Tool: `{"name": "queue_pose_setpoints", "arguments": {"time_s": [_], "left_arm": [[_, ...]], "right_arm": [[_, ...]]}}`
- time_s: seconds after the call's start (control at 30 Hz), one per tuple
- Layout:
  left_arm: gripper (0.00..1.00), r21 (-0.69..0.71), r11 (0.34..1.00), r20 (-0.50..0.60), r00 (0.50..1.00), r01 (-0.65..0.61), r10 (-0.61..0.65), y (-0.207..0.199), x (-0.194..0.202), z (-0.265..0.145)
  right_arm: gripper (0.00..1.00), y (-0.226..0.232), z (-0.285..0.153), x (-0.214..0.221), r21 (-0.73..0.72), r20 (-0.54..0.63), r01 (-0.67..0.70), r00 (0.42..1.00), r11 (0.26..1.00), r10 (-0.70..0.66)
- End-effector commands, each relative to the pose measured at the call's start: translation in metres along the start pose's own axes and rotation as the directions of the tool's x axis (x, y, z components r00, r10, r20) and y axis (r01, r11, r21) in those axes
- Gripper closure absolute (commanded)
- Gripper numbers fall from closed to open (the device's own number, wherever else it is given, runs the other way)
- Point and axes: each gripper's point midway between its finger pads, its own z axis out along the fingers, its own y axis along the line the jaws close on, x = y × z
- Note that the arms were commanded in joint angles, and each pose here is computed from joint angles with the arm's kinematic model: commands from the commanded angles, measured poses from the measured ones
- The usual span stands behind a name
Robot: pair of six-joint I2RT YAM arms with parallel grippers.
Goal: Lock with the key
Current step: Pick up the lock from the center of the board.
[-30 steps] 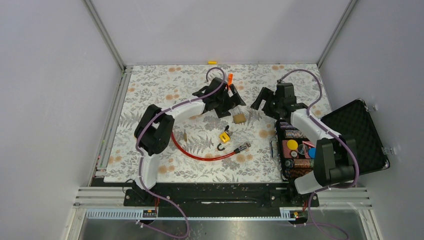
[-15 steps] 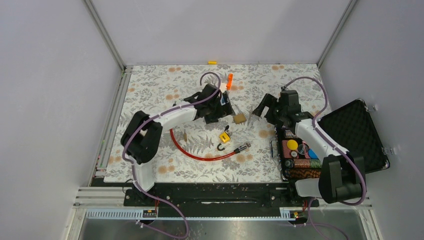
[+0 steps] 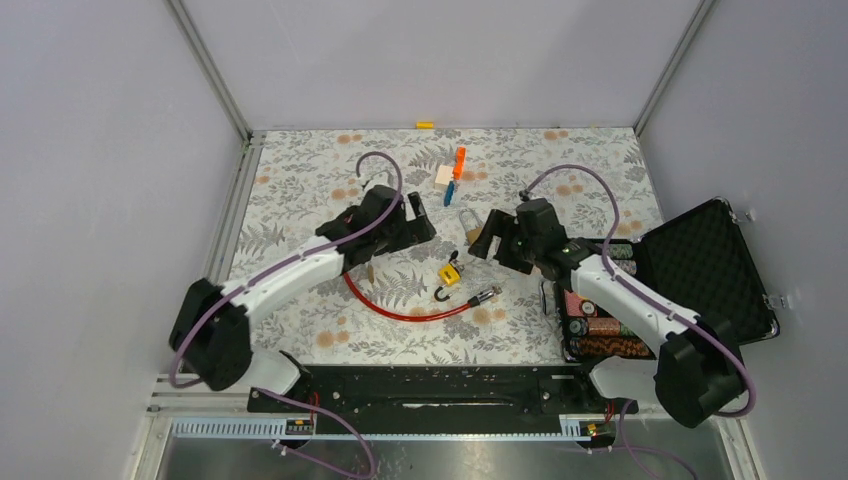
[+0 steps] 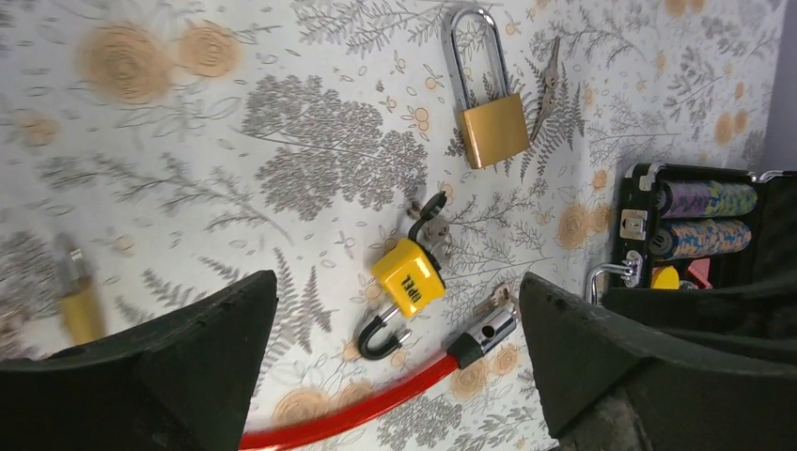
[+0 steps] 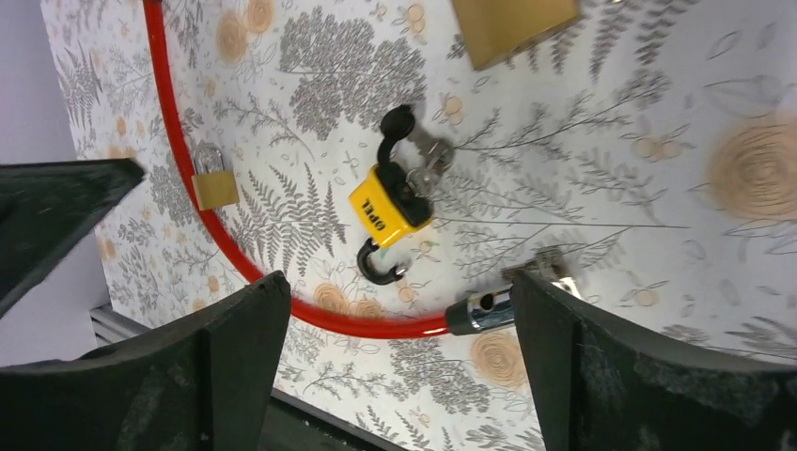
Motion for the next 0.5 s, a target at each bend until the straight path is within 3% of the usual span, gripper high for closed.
{"name": "queue_pose_setpoints", "arguments": {"time_s": [0.0, 0.13, 0.27, 0.47], "left_arm": [[0.01, -0.016, 0.999, 0.16, 0.986, -0.035, 0.037, 0.016, -0.023, -0.039], [0.01, -0.05, 0.997, 0.207, 0.976, -0.065, 0.073, 0.034, -0.029, -0.064], [0.01, -0.056, 0.996, 0.244, 0.967, -0.065, 0.077, 0.046, -0.031, -0.073], [0.01, -0.124, 0.992, 0.28, 0.958, -0.03, 0.064, 0.073, -0.035, -0.077]], "right_arm": [[0.07, 0.023, 0.011, -0.008, 0.042, 0.056, -0.049, 0.997, 0.998, 0.047], [0.07, 0.043, 0.044, -0.009, 0.103, 0.078, -0.102, 0.993, 0.99, 0.094], [0.12, 0.03, 0.082, 0.003, 0.249, 0.082, -0.154, 0.987, 0.956, 0.138], [0.16, 0.03, 0.09, 0.007, 0.437, 0.112, -0.091, 0.993, 0.895, 0.046]]}}
